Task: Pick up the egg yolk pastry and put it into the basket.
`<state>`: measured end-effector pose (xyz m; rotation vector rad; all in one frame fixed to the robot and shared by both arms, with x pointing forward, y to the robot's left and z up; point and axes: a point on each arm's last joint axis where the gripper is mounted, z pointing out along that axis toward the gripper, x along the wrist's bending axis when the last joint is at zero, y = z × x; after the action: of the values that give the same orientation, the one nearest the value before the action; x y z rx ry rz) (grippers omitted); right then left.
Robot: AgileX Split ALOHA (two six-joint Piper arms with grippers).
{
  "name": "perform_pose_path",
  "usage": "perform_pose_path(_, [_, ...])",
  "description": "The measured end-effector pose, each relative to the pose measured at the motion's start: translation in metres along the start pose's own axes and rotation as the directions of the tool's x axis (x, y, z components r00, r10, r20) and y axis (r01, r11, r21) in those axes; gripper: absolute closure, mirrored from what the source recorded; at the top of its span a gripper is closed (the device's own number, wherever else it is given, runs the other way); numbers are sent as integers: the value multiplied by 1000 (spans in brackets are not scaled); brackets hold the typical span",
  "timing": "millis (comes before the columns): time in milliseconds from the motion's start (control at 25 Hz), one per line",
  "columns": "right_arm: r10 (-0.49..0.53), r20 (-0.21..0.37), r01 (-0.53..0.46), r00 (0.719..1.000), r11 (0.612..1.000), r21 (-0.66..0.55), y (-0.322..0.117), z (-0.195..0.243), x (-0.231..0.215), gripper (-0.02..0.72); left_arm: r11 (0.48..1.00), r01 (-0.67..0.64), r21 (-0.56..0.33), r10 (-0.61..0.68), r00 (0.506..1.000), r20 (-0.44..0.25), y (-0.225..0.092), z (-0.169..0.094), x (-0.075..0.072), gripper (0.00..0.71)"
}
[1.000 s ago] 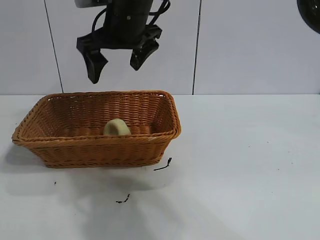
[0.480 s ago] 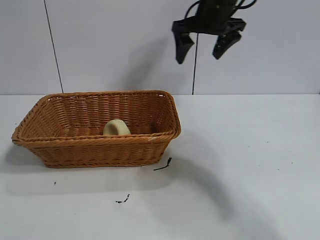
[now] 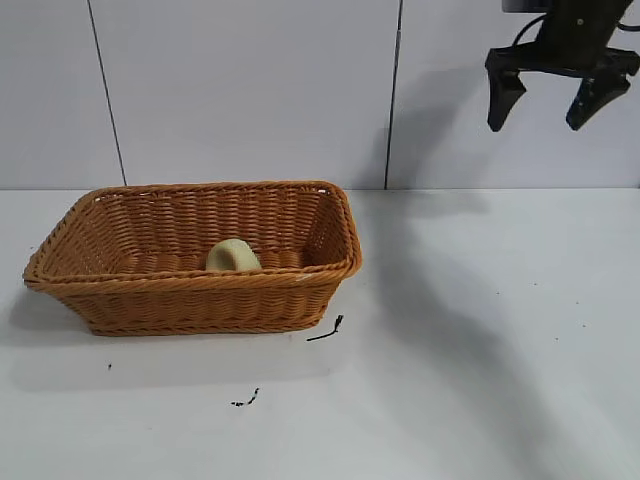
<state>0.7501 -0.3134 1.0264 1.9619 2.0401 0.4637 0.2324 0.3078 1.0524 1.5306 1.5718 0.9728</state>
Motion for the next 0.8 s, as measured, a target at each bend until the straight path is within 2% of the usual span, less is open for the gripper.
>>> perform_pose_path(200, [21, 7, -22, 1000, 997, 71, -27, -28, -7, 10, 1000, 0, 0, 0, 1000, 0, 0, 0, 0, 14])
perform_pose_path(440, [24, 5, -24, 1000, 995, 102, -73, -89, 1, 10, 1000, 0, 0, 0, 1000, 0, 0, 0, 0, 14])
perform_pose_path(800, [21, 1, -20, 1000, 988, 154, -183, -155, 15, 10, 1000, 0, 0, 0, 1000, 0, 0, 0, 0, 14])
